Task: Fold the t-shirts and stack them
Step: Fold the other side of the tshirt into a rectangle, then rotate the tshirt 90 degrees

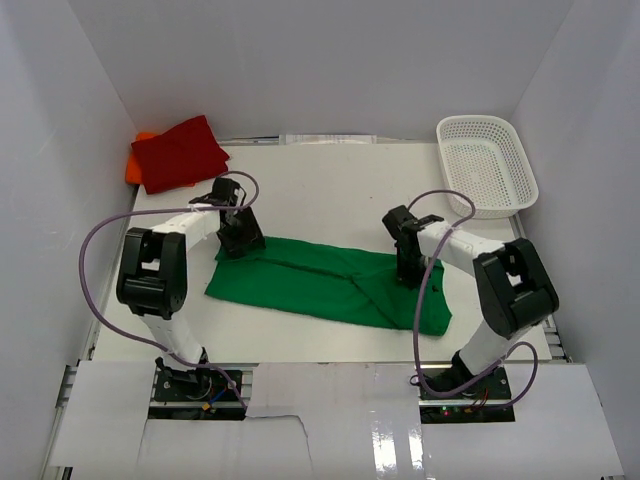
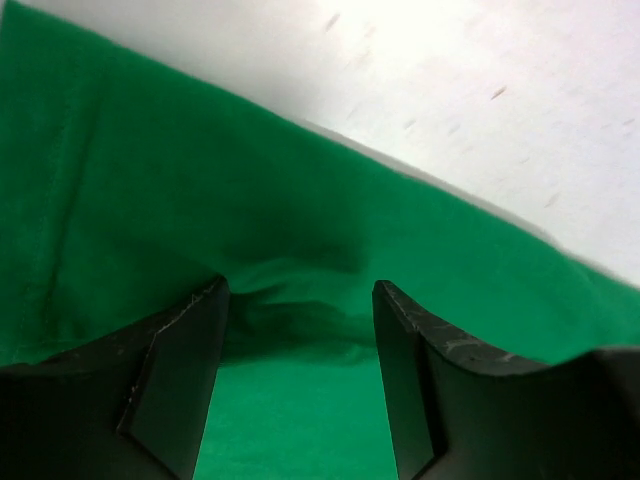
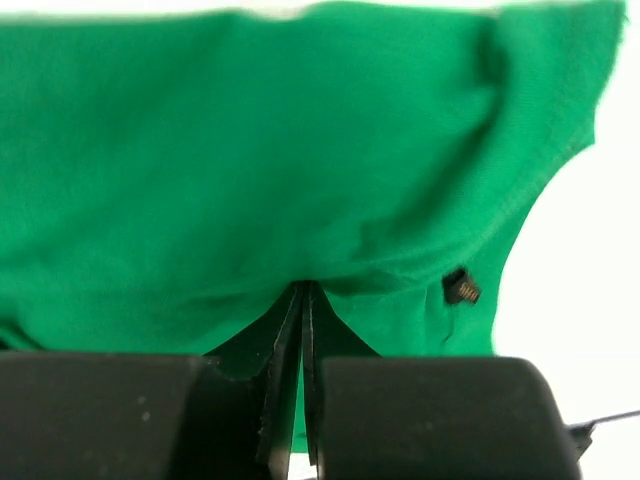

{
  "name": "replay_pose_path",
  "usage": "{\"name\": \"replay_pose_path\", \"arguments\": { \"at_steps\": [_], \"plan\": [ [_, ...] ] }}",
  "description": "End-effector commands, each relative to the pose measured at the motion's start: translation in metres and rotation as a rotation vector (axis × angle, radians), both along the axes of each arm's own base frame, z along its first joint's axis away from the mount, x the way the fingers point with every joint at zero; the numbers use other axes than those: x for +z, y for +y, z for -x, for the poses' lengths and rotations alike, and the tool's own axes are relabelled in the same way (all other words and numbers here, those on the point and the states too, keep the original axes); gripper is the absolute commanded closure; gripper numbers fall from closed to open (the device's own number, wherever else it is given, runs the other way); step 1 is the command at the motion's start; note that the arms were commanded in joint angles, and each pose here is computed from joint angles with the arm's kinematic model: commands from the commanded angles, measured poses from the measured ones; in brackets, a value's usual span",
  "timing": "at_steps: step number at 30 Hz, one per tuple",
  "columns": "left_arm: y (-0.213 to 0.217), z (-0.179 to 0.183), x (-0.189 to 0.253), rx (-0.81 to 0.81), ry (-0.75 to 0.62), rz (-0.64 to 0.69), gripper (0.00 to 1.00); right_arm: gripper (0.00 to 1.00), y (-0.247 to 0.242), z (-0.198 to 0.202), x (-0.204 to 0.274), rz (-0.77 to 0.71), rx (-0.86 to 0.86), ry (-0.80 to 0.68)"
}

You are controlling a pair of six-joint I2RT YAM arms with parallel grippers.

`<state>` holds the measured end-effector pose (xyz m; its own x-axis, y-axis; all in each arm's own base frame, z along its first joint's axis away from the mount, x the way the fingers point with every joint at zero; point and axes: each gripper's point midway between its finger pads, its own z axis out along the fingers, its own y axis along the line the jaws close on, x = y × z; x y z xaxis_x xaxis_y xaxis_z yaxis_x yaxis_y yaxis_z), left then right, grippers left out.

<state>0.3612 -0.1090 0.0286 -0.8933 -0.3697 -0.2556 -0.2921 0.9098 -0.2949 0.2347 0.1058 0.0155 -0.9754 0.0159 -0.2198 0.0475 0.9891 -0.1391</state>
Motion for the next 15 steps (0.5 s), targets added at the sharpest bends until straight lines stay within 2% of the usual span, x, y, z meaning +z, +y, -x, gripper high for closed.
{"name": "replay_pose_path", "arguments": {
  "at_steps": [1, 2, 5, 6, 10, 11, 12, 13, 15],
  "plan": [
    [0.023, 0.037, 0.0, 0.114, 0.03, -0.079, 0.29, 0.92, 0.01, -0.062, -0.006, -0.056, -0.009, -0.091],
    [0.03, 0.041, 0.004, 0.136, 0.012, -0.109, 0.29, 0.92, 0.013, -0.072, -0.005, -0.066, -0.005, -0.092],
    [0.035, 0.06, 0.024, 0.172, -0.045, -0.09, 0.29, 0.92, 0.028, -0.12, 0.001, -0.1, 0.018, -0.113],
    [0.031, 0.065, 0.028, 0.165, -0.052, -0.066, 0.29, 0.92, 0.038, -0.146, 0.003, -0.114, 0.028, -0.133],
    [0.015, 0.097, 0.033, 0.138, -0.031, 0.04, 0.28, 0.92, 0.074, -0.205, 0.001, -0.206, 0.095, -0.14],
    [0.009, 0.102, 0.033, 0.132, -0.02, 0.072, 0.28, 0.92, 0.081, -0.212, -0.02, -0.211, 0.102, -0.1],
    [0.004, 0.107, 0.032, 0.117, -0.012, 0.081, 0.27, 0.92, 0.103, -0.24, -0.001, -0.288, 0.133, -0.161],
    [0.001, 0.113, 0.028, 0.111, 0.002, 0.087, 0.27, 0.92, 0.107, -0.242, -0.023, -0.292, 0.134, -0.114],
    [-0.012, 0.121, 0.028, 0.078, 0.017, 0.105, 0.27, 0.92, 0.127, -0.258, -0.024, -0.368, 0.159, -0.12]
  ]
}}
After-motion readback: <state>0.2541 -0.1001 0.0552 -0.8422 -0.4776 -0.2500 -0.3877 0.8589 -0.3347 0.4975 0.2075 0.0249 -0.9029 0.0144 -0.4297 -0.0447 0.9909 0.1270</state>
